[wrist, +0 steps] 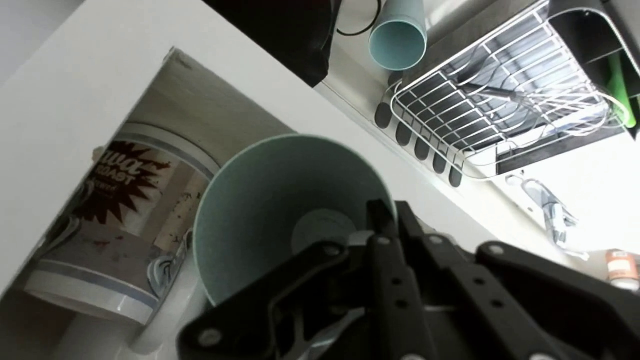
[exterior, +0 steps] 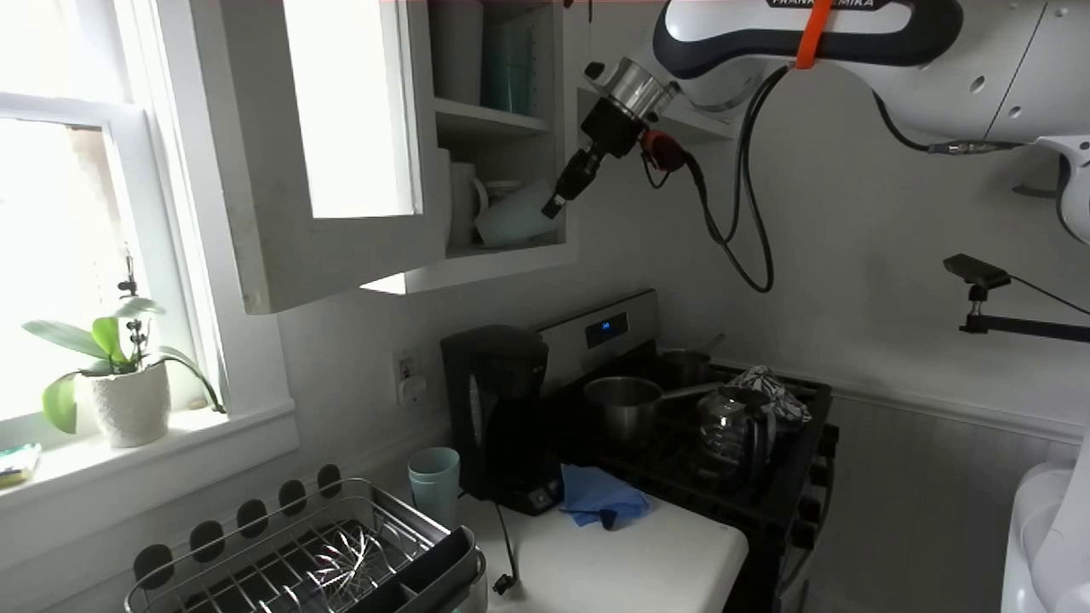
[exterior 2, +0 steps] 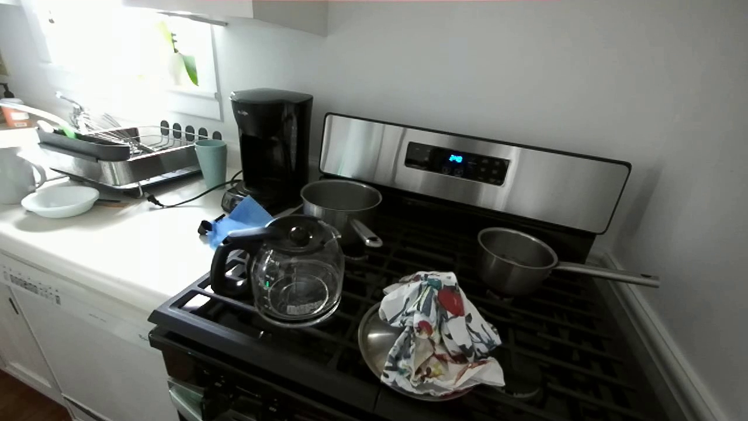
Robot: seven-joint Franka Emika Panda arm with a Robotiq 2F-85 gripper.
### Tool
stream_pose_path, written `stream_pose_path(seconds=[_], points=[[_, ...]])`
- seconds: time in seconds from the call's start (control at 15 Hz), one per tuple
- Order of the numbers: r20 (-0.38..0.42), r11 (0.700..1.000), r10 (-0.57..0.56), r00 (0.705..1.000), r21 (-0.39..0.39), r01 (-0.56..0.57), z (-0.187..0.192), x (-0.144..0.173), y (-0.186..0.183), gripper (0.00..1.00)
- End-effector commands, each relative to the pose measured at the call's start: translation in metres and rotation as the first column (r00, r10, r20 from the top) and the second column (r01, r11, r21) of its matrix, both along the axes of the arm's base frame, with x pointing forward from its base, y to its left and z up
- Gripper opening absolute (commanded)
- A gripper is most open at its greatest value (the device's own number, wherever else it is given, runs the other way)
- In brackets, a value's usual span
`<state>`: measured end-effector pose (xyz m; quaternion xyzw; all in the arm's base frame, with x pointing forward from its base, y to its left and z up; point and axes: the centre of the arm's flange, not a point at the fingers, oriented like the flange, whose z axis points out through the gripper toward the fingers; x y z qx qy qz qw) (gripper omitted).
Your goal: Move the greenish cup to the lower shelf and put it upright
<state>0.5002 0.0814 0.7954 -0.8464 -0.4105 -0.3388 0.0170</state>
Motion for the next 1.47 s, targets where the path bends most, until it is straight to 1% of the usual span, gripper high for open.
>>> stream_pose_path(seconds=[0.0, 0.27, 0.53, 0.8, 0.93, 1.2, 1.4], points=[[0.023, 0.987, 0.080, 0.997, -0.140, -0.076, 0.014, -0.008, 0.002, 0.01], [0.064, 0.950, 0.178, 0.982, -0.270, -0.155, 0.020, -0.010, 0.007, 0.01], [0.074, 0.887, 0.285, 0.956, -0.398, -0.234, 0.028, -0.008, 0.011, 0.01], [0.051, 0.804, 0.394, 0.918, -0.502, -0.318, 0.039, -0.004, 0.016, 0.01], [0.019, 0.757, 0.442, 0.897, -0.544, -0.362, 0.043, -0.001, 0.020, 0.01], [-0.066, 0.667, 0.511, 0.857, -0.599, -0.444, 0.046, 0.006, 0.027, 0.01], [-0.096, 0.604, 0.543, 0.834, -0.646, -0.467, 0.049, 0.010, 0.032, 0.01]])
